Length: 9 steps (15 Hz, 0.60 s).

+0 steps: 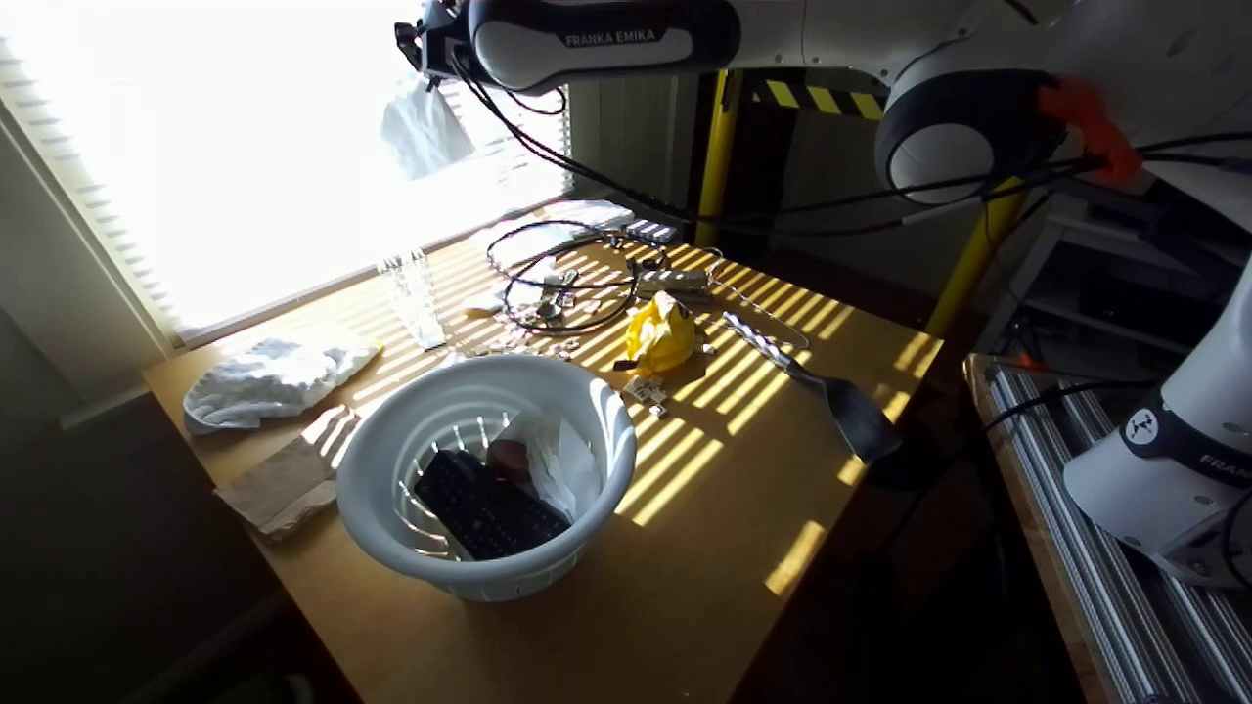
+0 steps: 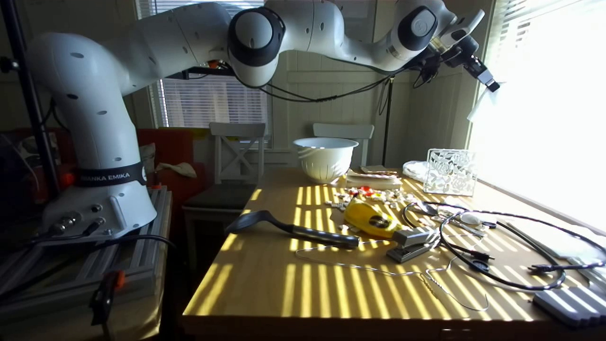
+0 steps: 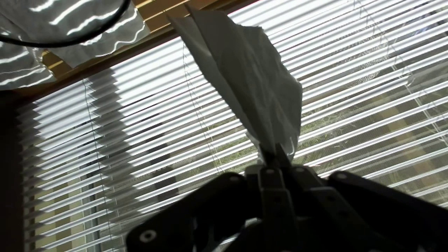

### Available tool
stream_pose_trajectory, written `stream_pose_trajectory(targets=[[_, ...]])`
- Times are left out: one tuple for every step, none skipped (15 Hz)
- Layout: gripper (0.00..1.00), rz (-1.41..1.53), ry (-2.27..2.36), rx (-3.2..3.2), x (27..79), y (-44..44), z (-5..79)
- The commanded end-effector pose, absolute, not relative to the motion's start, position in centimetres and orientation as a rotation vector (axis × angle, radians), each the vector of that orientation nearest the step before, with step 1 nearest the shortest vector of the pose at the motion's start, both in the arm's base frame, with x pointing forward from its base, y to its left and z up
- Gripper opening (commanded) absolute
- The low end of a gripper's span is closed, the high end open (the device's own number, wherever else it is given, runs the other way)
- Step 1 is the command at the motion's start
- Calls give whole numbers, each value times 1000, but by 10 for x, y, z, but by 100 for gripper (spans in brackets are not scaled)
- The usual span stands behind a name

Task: Pick up the tissue, then place it on the white stand

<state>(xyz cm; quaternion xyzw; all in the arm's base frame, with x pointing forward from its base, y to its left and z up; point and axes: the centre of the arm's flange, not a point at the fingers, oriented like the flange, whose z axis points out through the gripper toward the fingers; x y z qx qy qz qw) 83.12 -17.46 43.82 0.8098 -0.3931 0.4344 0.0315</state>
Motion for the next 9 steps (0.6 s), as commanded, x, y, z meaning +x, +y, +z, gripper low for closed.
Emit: stream_pose_trajectory(targets=[[0, 1340, -1326, 2290, 851, -154, 434], [0, 1354, -1348, 2234, 853, -148, 433], [0, 1368, -1360, 2188, 857, -142, 431], [0, 1371, -1366, 2154, 860, -136, 431], [0, 1381, -1366, 2131, 863, -128, 431], [0, 1389, -1363, 2115, 868, -121, 429], [0, 1393, -1355, 2103, 870, -114, 429], [0, 1392, -1341, 2087, 873, -107, 428], [0, 1394, -1332, 2075, 877, -102, 427]])
